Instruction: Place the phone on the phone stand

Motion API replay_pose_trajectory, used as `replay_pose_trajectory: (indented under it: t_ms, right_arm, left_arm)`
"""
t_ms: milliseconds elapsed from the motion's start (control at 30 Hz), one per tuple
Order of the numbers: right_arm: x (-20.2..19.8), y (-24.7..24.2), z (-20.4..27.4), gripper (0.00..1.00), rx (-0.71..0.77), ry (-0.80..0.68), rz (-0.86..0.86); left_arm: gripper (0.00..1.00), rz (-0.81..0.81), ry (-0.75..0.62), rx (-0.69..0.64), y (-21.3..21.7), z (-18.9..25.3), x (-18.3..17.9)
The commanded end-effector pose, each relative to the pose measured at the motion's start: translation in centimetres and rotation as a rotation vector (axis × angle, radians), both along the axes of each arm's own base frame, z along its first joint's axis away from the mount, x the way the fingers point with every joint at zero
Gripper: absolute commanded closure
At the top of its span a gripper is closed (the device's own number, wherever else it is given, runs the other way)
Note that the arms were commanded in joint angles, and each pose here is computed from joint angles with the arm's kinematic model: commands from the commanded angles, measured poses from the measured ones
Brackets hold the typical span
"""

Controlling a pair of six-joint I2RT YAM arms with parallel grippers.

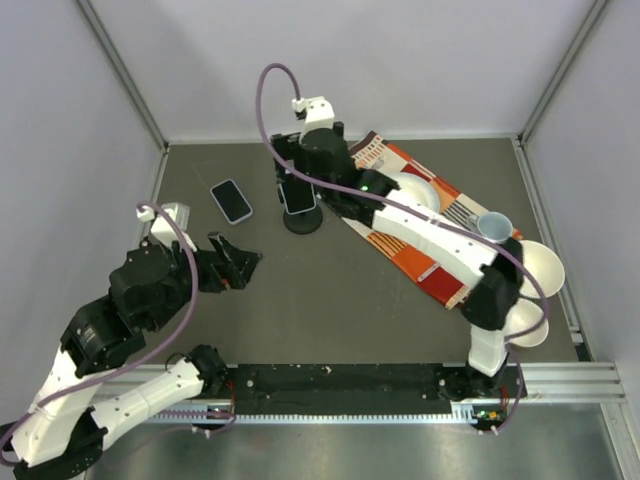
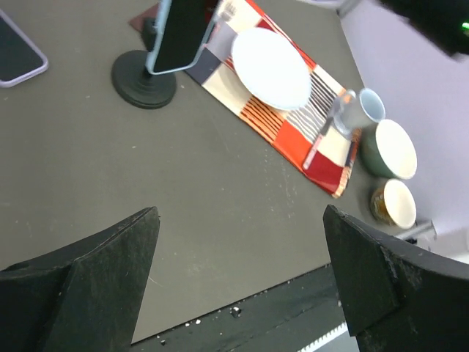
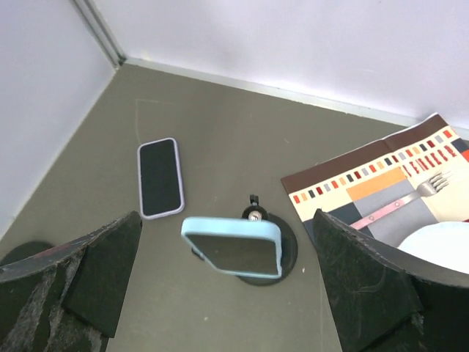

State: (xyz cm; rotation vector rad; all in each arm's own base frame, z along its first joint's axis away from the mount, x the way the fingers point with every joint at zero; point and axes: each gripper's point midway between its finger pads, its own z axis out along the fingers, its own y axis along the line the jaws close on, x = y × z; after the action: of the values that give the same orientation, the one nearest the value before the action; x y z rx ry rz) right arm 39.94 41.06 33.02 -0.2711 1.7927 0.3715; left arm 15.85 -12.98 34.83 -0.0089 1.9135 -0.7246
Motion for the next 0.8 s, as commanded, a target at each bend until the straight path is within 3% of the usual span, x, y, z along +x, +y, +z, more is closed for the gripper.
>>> replay_pose_trajectory:
  t_ms: [0, 67, 100, 133, 200, 233, 300, 333, 433, 533, 767]
  right_arm:
    - [-5.1, -3.5, 7.4, 0.01, 0.106, -0.059, 0.106]
    - [-6.4, -5.1, 5.2, 0.01, 0.056, -0.032, 0.122]
    - [-7.8, -6.8, 6.9, 0.01, 0.087, -0.062, 0.137]
    - [-8.4, -7.4, 3.8, 0.01, 0.042, -0.034, 0.151]
    - [-10.8, -9.6, 4.4, 0.01, 0.08, -0.055, 0.19]
    - [-11.3, -10.3, 0.7, 0.01, 0.052, -0.01, 0.191]
    - [-13.3, -11.8, 0.0, 0.01, 0.097, -0.015, 0.234]
    - [-13.9, -12.4, -3.5, 0.01, 0.076, 0.033, 0.237]
    - [-15.3, -12.6, -6.0, 0.01, 0.103, 0.051, 0.294]
    - [-16.1, -11.8, -6.9, 0.01, 0.081, 0.051, 0.37]
    - [-17.2, -11.8, -6.4, 0.01, 0.116, 0.039, 0.419]
  left_arm:
    - [0.02, 0.21, 0.046, -0.069, 3.0, -0.6, 0.7]
    - [0.02, 0.186, 0.057, -0.011, 2.2, -2.3, 1.3]
    - [0.02, 0.169, 0.089, 0.037, 1.1, -3.4, 2.1]
    - [0.02, 0.154, 0.113, 0.07, 0.4, -3.8, 2.4]
    - [0.02, 0.203, 0.219, 0.189, 0.2, -6.4, 3.7]
    - [0.02, 0.239, 0.239, 0.202, 0.4, -6.5, 4.1]
    - [0.02, 0.315, 0.281, 0.214, 1.0, -7.5, 5.4]
    - [0.02, 0.328, 0.292, 0.199, 1.0, -8.0, 5.9]
    - [0.02, 0.396, 0.317, 0.15, 3.1, -9.0, 7.1]
    - [0.02, 0.594, 0.345, 0.113, 8.7, -8.9, 8.2]
    - [0.02, 0.979, 0.321, -0.055, 17.1, -7.5, 5.4]
